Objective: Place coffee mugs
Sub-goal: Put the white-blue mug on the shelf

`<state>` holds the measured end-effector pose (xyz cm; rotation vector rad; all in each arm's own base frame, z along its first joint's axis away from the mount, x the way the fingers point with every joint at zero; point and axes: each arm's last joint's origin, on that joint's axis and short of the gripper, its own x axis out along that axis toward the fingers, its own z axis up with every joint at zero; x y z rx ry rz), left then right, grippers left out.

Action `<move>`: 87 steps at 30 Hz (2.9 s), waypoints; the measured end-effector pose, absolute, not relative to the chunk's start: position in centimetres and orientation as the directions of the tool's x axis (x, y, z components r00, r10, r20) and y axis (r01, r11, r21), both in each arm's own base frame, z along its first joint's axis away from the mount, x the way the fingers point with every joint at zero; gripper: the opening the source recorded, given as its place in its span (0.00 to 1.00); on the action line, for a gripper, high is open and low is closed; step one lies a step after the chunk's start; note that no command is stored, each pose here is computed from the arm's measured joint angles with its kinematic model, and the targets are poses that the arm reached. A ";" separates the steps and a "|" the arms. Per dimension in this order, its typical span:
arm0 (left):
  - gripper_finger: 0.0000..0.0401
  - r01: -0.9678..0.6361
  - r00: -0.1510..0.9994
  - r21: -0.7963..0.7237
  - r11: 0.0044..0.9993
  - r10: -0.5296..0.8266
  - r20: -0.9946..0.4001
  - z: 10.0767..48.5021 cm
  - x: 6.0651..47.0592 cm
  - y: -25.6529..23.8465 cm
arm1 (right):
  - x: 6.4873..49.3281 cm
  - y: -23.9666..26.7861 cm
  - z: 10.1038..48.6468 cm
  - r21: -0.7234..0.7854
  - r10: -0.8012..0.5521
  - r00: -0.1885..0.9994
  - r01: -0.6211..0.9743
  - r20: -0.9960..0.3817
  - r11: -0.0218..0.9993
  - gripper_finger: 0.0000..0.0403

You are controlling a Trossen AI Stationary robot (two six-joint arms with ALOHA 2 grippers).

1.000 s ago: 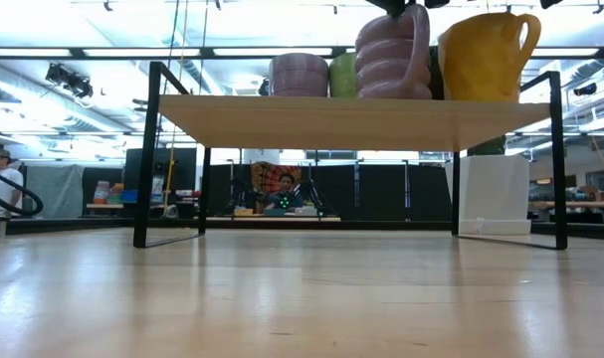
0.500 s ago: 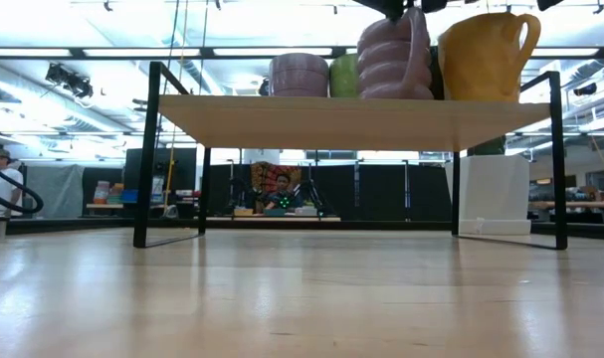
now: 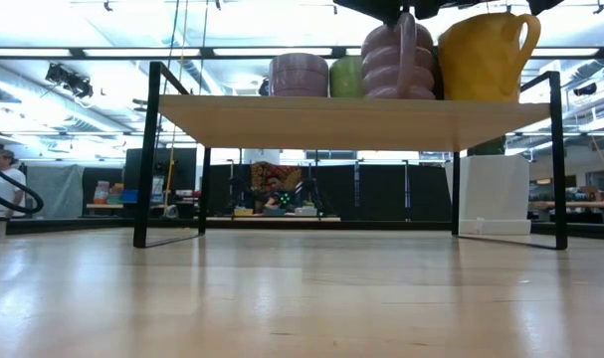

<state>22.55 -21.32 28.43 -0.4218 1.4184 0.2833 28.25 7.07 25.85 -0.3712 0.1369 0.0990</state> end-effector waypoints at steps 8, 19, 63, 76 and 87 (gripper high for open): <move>0.58 -0.239 0.256 -0.183 0.954 -0.120 -0.959 28.6 22.0 -23.7 | 28.2 7.1 25.8 -0.326 0.072 0.985 -0.120 -0.157 0.938 0.52; 0.53 -0.157 0.258 -0.097 0.983 -0.054 -0.965 26.5 21.2 -26.0 | 28.2 7.1 25.8 -0.326 0.074 0.985 -0.122 -0.158 0.938 0.52; 0.08 -0.044 0.115 -0.047 0.998 -0.041 -0.992 25.3 22.7 -24.7 | 28.2 7.1 25.8 -0.325 0.073 0.985 -0.122 -0.157 0.938 0.52; 0.09 0.297 -0.040 0.018 0.955 0.032 -0.999 27.0 19.6 -23.3 | 28.2 7.1 25.8 -0.326 0.073 0.985 -0.121 -0.157 0.938 0.52; 0.08 0.401 -0.017 0.139 0.905 0.159 -0.987 27.1 18.4 -23.2 | 28.2 7.1 25.8 -0.326 0.073 0.984 -0.123 -0.161 0.937 0.52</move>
